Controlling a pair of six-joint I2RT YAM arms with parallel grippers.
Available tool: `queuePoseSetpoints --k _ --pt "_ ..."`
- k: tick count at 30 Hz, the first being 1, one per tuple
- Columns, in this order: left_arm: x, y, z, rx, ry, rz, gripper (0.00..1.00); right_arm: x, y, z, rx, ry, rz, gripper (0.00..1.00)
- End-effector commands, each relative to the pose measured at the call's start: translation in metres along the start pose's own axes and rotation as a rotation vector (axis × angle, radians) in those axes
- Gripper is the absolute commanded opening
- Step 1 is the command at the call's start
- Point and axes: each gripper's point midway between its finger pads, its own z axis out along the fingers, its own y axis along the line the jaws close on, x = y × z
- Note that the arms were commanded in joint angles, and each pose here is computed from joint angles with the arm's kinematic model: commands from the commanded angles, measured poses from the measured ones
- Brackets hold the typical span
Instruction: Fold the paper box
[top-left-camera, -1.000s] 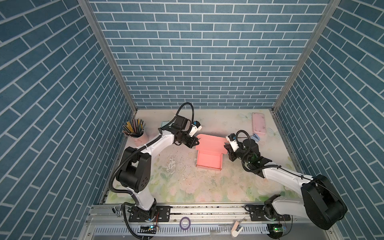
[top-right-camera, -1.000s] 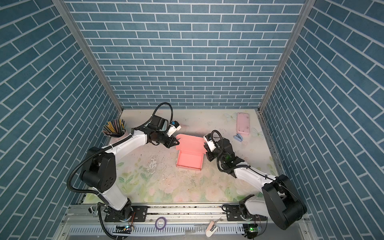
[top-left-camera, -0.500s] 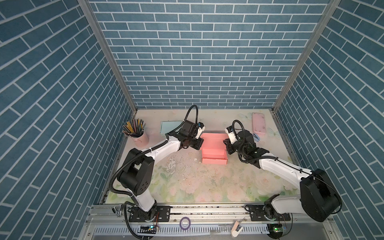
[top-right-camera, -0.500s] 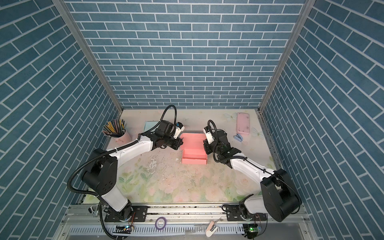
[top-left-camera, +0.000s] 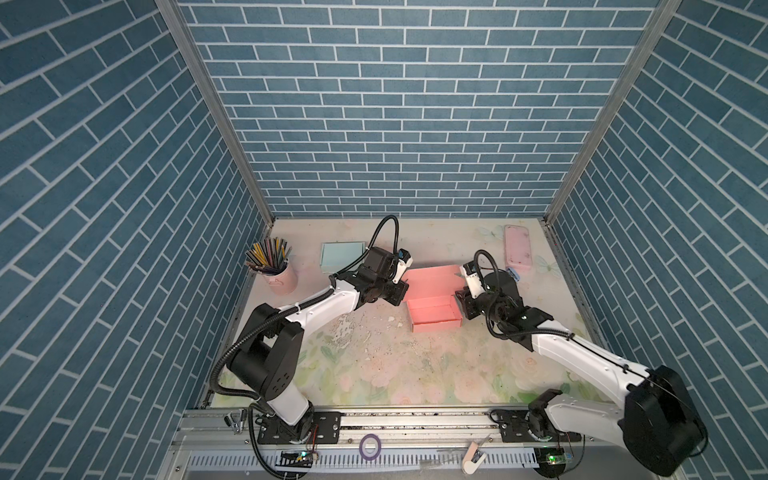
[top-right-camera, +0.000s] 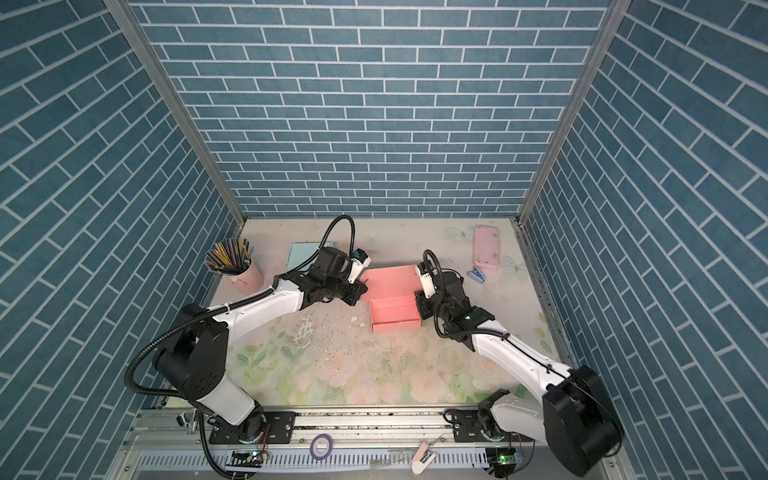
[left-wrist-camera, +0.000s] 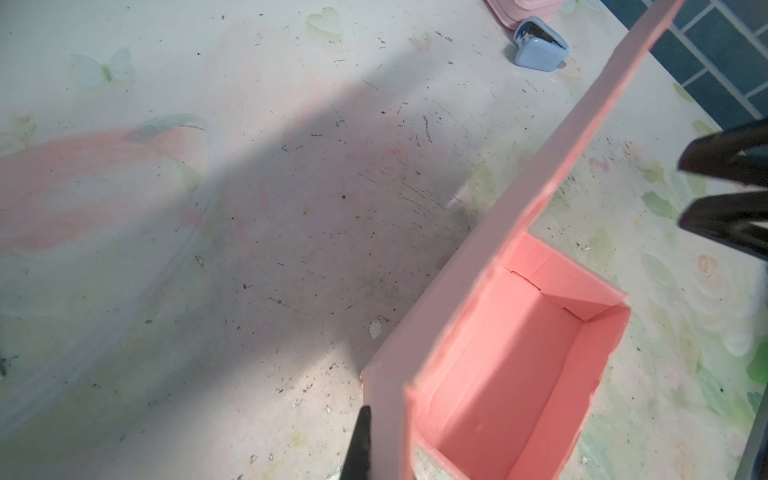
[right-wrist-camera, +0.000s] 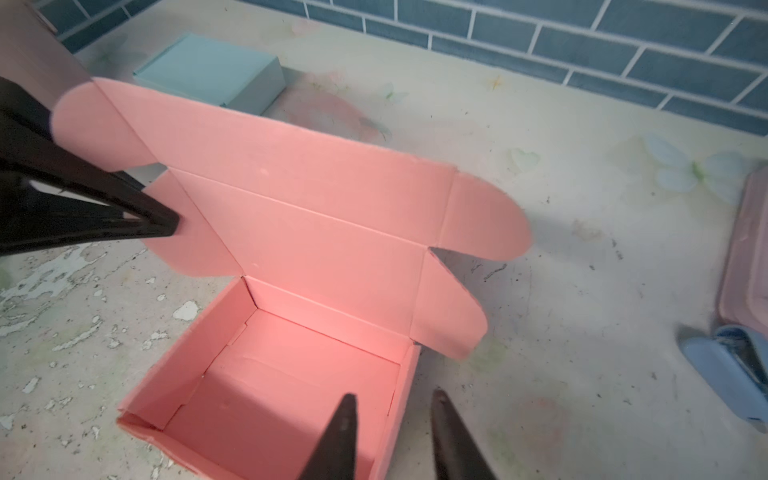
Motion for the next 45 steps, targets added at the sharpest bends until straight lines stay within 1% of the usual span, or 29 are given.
queuePoseSetpoints --k 1,3,7,10,15,19,20,22,24,26,28,32,38,42,45 --pt "0.002 -0.012 -0.01 0.043 -0.003 0.07 0.0 -0.008 -0.01 -0.02 0.049 -0.101 0.007 0.46" --pt "-0.001 -0.017 -0.015 0.064 -0.014 0.085 0.0 -0.006 -0.017 -0.019 0.076 -0.096 0.013 0.51" --pt "-0.007 -0.03 -0.021 0.105 -0.035 0.13 0.0 -0.003 -0.016 -0.009 0.059 -0.077 0.02 0.59" --pt "-0.007 -0.036 -0.021 0.129 -0.053 0.143 0.01 -0.003 -0.021 -0.005 0.071 -0.076 0.039 0.61" --pt "-0.003 -0.038 -0.02 0.114 -0.032 0.17 0.0 -0.003 -0.031 0.0 0.069 -0.063 0.07 0.62" --pt "-0.002 -0.039 -0.019 0.122 -0.034 0.17 0.01 -0.003 -0.036 0.005 0.034 -0.072 0.059 0.63" --pt "-0.002 -0.04 -0.019 0.121 -0.036 0.171 0.01 -0.004 -0.03 0.006 -0.012 -0.082 0.046 0.63" --pt "-0.002 -0.04 -0.019 0.123 -0.037 0.174 0.0 -0.004 -0.026 0.006 -0.046 -0.092 0.013 0.63" --pt "-0.003 -0.041 -0.02 0.125 -0.04 0.175 0.01 -0.007 -0.024 0.005 -0.067 -0.106 -0.01 0.62" --pt "-0.003 -0.041 -0.02 0.127 -0.039 0.175 0.01 -0.012 -0.024 0.003 -0.082 -0.133 -0.01 0.6" --pt "-0.004 -0.041 -0.021 0.128 -0.04 0.175 0.01 -0.014 -0.023 0.004 -0.099 -0.147 -0.01 0.59" --pt "-0.005 -0.042 -0.022 0.129 -0.046 0.177 0.01 -0.011 -0.027 0.015 -0.095 -0.106 -0.001 0.58" --pt "-0.006 -0.042 -0.024 0.124 -0.051 0.179 0.02 -0.011 -0.025 0.019 -0.12 -0.105 0.001 0.54" --pt "-0.005 -0.042 -0.023 0.123 -0.045 0.179 0.02 -0.012 -0.022 0.019 -0.136 -0.107 0.0 0.46" --pt "-0.005 -0.042 -0.023 0.118 -0.042 0.178 0.02 -0.011 -0.019 0.019 -0.156 -0.105 0.0 0.35"
